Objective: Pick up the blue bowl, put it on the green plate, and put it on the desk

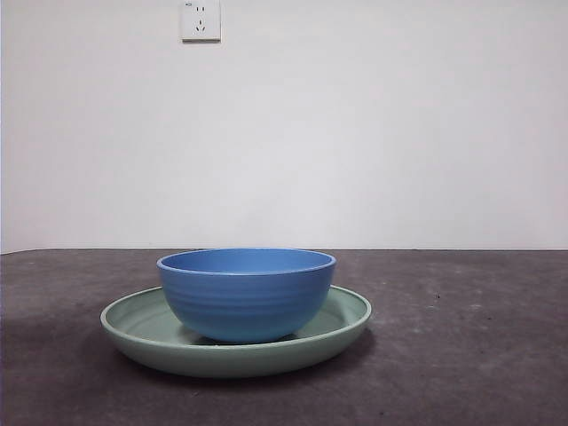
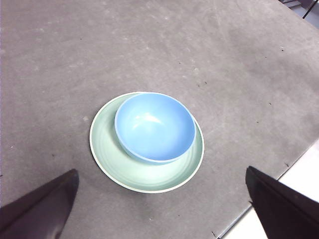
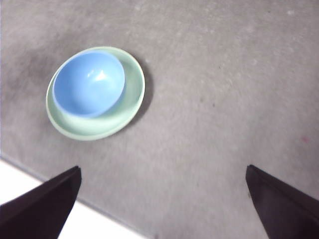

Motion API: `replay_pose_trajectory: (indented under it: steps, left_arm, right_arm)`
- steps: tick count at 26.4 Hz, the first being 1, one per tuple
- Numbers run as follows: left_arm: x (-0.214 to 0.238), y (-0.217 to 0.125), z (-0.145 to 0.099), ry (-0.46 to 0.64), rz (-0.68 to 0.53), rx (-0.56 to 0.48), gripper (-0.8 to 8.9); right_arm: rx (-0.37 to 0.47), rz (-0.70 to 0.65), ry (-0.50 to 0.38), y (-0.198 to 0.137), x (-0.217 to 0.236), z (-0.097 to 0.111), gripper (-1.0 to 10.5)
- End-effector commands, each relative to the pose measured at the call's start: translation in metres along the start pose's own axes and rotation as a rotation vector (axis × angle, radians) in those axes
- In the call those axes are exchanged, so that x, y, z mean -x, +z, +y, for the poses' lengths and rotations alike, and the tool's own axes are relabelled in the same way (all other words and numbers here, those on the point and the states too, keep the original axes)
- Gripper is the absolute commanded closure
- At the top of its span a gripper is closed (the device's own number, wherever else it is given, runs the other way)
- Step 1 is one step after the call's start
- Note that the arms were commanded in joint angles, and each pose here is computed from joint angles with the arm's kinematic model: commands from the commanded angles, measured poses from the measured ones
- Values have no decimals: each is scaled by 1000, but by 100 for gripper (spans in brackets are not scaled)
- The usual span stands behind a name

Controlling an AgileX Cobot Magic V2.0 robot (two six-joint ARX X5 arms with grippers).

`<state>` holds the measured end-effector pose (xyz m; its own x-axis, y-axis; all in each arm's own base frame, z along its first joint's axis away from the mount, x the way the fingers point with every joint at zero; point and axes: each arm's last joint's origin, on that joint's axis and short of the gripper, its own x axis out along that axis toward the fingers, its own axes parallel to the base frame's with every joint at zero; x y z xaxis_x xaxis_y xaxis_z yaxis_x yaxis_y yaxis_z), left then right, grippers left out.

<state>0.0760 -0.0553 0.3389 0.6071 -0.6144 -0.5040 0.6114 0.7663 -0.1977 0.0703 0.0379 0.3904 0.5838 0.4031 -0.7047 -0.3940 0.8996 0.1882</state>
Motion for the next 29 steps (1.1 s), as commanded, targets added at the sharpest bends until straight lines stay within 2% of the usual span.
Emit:
replay_pose_trajectory:
  steps: [1,10,12,13,15,16,17,29]
  left_arm:
    - [2,4,-1,-8,-19,-4,251]
    - [2,4,-1,-8,-21,-3,253]
    - [2,4,-1,-8,-21,-3,285]
    - [2,4,-1,-8,-21,-3,369]
    - [2,4,-1,-8,-21,-3,638]
    - [2,4,-1,-8,-21,-3,794]
    - [2,4,-1,-8,-21,-1,792]
    - [2,4,-1,-8,-21,-3,786]
  right_arm:
    - [28,-18,6,-9,13,0,296]
    - [30,-80,17,-24,30,-1,297]
    - [31,-80,18,-24,29,0,333]
    - [32,-79,22,-24,29,0,462]
    - [31,-78,32,-24,29,0,866]
    - [33,-80,37,-23,29,0,952]
    - [33,-82,42,-23,30,0,916]
    - [35,-96,45,-22,30,1,917]
